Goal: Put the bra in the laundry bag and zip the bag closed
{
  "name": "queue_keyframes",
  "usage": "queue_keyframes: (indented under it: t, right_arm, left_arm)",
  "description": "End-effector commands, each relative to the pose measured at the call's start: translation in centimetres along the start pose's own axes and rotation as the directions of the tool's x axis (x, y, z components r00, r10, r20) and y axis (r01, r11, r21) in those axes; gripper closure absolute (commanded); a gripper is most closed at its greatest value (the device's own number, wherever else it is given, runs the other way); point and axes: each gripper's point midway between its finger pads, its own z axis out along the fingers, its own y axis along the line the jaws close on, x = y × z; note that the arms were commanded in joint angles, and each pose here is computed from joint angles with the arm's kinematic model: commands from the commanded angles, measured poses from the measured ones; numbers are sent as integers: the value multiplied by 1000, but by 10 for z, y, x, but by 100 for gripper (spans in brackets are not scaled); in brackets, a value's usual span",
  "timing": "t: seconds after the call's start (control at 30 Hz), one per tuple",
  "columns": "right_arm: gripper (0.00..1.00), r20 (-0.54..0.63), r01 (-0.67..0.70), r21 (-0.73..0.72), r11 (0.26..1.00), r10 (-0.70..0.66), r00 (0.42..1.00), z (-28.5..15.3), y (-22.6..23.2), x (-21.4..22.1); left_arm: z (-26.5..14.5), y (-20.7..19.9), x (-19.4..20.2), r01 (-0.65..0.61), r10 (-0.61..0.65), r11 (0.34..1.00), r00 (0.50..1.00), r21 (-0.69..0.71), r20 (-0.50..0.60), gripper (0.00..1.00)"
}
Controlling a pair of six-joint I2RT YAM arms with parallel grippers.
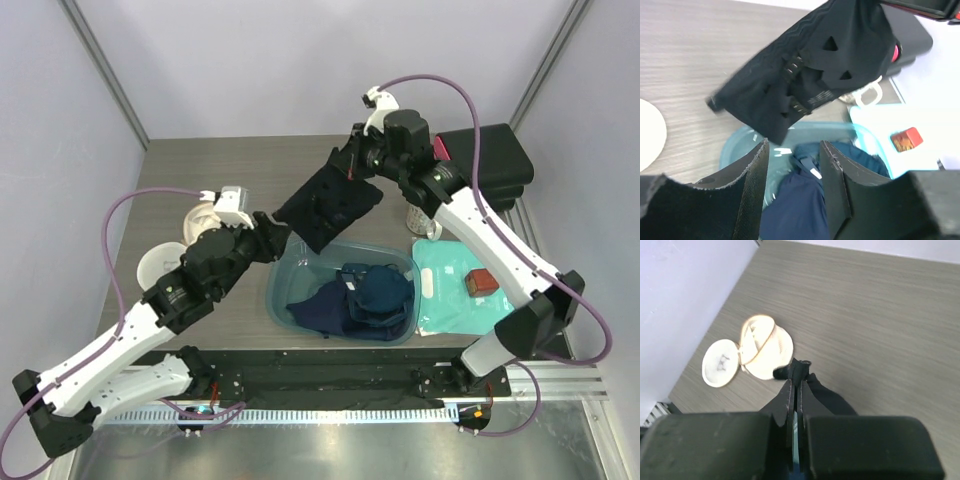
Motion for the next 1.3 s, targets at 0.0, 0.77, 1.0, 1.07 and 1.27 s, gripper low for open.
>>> queue_keyframes:
  t: [0.0,0.77,1.0,1.07,1.27]
  right_arm:
    - [99,78,-16,-93,996,23,997,7,19,-42]
    - [99,-61,-266,101,959,273,960,132,-168,14]
    - [99,-86,-302,139,943,315,945,129,-199,21]
    - [99,-87,-310,140,940,323,942,126,-199,21]
    - [99,-104,-319,137,938,334,937,118,-201,28]
  left_arm:
    - [-5,16,-11,-16,20,997,998,-72,63,53]
    - [87,12,11,48,-67,990,987,-131,-144,50]
    - [207,15,23,147,-156,987,964,-60,-216,71]
    - [246,19,33,120,-127,992,966,-44,-225,78]
    - [318,39,60,77,-97,993,964,-89,-247,82]
